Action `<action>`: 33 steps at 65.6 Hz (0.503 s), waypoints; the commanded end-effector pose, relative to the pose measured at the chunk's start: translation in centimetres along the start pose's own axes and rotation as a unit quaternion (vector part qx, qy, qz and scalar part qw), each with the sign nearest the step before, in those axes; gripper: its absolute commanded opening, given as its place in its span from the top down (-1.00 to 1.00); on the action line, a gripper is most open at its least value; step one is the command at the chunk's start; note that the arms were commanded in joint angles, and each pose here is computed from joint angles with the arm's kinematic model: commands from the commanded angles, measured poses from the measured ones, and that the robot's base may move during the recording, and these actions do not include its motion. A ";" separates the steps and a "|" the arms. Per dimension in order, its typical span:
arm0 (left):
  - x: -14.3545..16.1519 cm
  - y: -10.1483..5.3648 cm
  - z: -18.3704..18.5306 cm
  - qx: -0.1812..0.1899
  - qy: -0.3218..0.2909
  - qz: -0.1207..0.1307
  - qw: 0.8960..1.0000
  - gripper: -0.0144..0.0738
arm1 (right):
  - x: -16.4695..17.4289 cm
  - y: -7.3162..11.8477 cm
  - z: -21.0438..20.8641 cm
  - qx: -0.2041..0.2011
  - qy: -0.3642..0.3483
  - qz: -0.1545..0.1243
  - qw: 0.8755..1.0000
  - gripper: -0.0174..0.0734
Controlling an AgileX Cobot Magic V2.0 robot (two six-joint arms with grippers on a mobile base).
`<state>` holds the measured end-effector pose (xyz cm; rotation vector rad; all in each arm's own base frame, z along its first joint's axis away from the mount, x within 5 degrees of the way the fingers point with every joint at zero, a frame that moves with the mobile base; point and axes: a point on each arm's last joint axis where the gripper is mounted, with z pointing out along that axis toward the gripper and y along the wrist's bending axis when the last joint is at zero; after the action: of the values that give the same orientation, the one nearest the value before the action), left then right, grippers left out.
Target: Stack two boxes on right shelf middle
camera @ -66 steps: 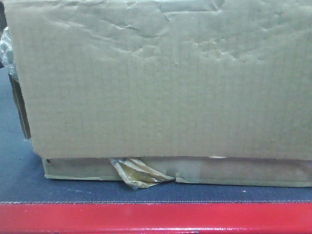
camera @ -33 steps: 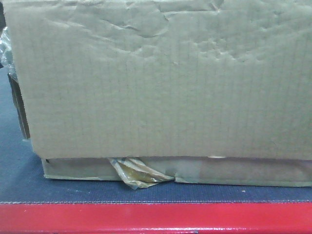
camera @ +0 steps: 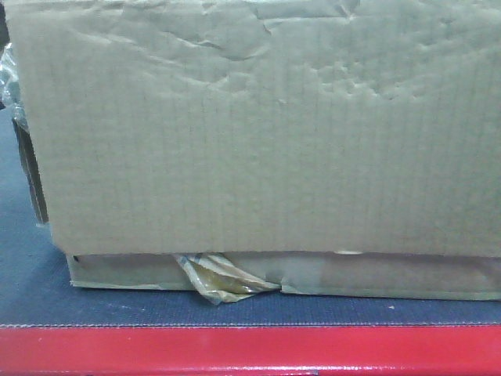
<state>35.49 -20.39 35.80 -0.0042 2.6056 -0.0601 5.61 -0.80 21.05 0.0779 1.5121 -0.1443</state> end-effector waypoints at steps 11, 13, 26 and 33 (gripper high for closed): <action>0.1 0.0 0.2 0.008 -0.003 -0.002 1.000 0.92 | -0.2 0.0 0.0 0.000 -0.011 0.003 1.000 0.97; 0.1 0.0 0.2 0.008 -0.003 -0.002 1.000 0.92 | -0.2 0.0 0.0 0.000 -0.011 0.003 1.000 0.97; 0.1 0.0 0.2 0.008 -0.003 -0.002 1.000 0.71 | -0.2 0.0 0.0 0.000 -0.011 0.003 1.000 0.97; 0.1 0.0 0.2 0.009 -0.001 -0.002 1.000 0.31 | -0.2 0.0 0.0 0.000 -0.011 0.003 1.000 0.97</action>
<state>35.52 -20.48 35.04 0.0045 2.6221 -0.0558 5.61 -0.80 21.05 0.0779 1.5121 -0.1443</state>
